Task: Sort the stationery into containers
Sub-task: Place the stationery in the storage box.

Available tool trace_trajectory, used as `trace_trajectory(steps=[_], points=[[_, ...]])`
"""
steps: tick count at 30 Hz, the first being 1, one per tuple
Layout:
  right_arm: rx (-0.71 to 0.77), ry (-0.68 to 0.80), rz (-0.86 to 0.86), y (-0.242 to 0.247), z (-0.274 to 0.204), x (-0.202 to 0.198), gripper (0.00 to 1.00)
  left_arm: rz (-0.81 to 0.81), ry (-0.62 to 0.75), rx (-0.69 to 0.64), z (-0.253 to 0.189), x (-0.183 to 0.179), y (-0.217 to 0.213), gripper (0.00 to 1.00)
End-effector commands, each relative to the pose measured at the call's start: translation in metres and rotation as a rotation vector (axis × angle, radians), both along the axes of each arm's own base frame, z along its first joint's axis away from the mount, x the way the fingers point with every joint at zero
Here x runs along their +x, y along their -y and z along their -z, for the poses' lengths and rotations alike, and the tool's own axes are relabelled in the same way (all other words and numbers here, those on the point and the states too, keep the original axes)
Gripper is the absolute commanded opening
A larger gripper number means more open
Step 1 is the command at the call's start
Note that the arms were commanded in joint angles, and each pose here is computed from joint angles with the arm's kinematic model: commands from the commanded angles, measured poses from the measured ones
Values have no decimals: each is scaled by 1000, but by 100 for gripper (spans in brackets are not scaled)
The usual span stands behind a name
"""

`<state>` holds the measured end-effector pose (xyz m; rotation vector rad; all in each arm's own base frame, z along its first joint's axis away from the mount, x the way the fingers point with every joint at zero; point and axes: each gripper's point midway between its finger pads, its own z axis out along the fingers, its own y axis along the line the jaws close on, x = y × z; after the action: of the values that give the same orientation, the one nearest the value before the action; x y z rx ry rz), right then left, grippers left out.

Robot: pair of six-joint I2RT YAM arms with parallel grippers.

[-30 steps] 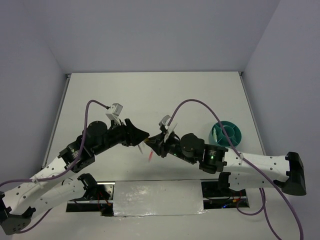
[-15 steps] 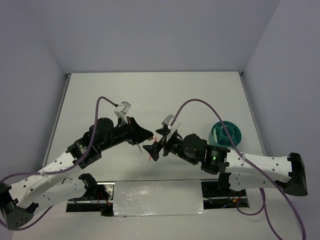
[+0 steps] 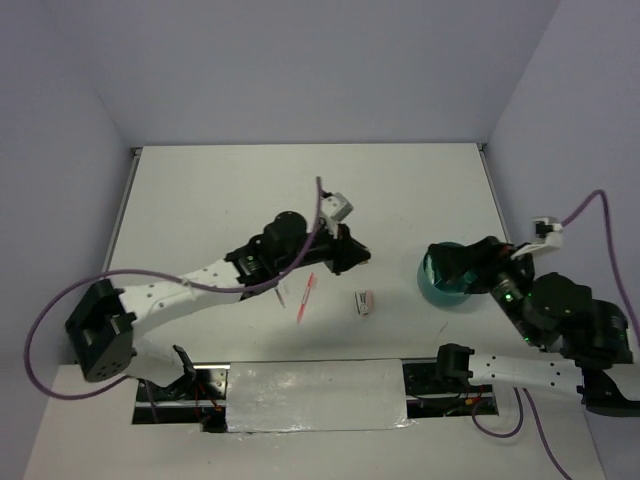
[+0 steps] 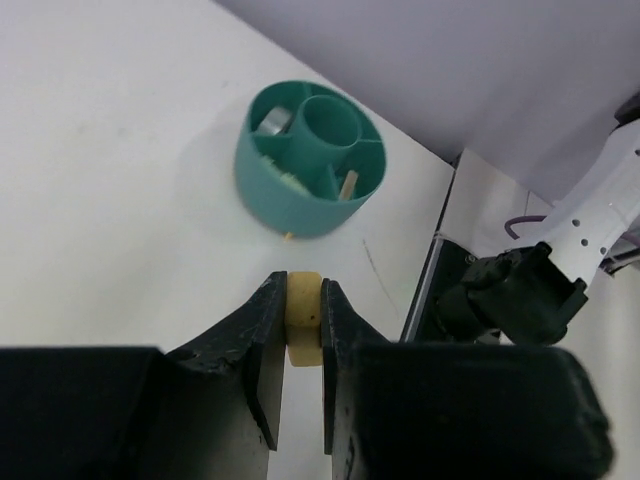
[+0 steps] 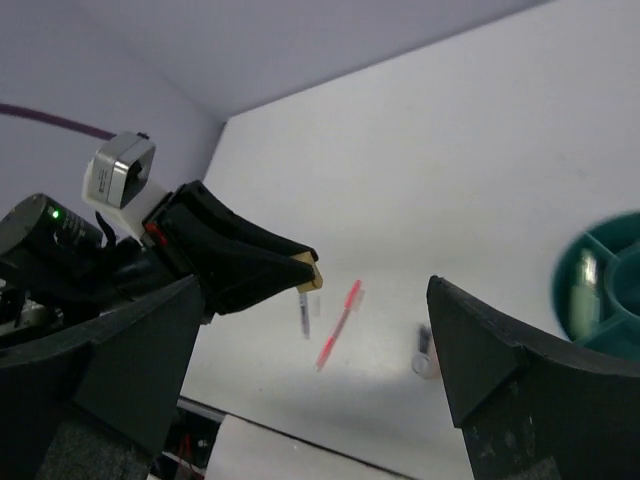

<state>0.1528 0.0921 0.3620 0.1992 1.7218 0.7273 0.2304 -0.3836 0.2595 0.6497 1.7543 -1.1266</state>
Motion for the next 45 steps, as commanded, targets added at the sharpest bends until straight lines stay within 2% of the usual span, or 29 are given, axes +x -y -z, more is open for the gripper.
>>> trace_trajectory(steps=[1, 4, 6, 7, 9, 10, 12, 13, 16, 18, 25, 33, 38, 45], points=[[-185, -130, 169, 62, 40, -5, 100, 105, 262, -114, -50, 0, 64, 0], [-185, -142, 163, 75, 36, -10, 100, 177, 314, -148, -53, -5, 111, 0], [-171, -137, 154, 80, 32, -12, 100, 226, 382, -200, -70, -15, 135, 0], [-161, -131, 141, 81, 31, -14, 100, 247, 382, -178, -53, -15, 150, 0], [-136, -107, 123, 87, 27, -16, 100, 284, 442, -196, -62, -23, 169, 0], [-102, -91, 105, 83, 22, -16, 100, 312, 441, -175, -45, -24, 182, 0], [-82, -60, 74, 82, 22, -17, 100, 326, 460, -187, -49, -27, 197, 0], [-58, -55, 70, 83, 20, -18, 100, 354, 451, -172, -33, -28, 206, 0], [-30, -50, 76, 91, 17, -20, 100, 405, 474, -188, -23, -32, 221, 2], [-48, -47, 80, 93, 17, -19, 100, 446, 487, -184, -13, -36, 230, 5], [-133, -49, 101, 88, 20, -14, 100, 444, 511, -131, 11, -25, 248, 4], [-68, -13, 98, 90, 17, -14, 100, 445, 502, -78, 43, -16, 260, 9], [-104, -22, 94, 84, 21, -13, 100, 442, 511, -55, 52, -10, 265, 10], [-103, -28, 76, 81, 19, -14, 100, 454, 499, -47, 65, -8, 265, 19]])
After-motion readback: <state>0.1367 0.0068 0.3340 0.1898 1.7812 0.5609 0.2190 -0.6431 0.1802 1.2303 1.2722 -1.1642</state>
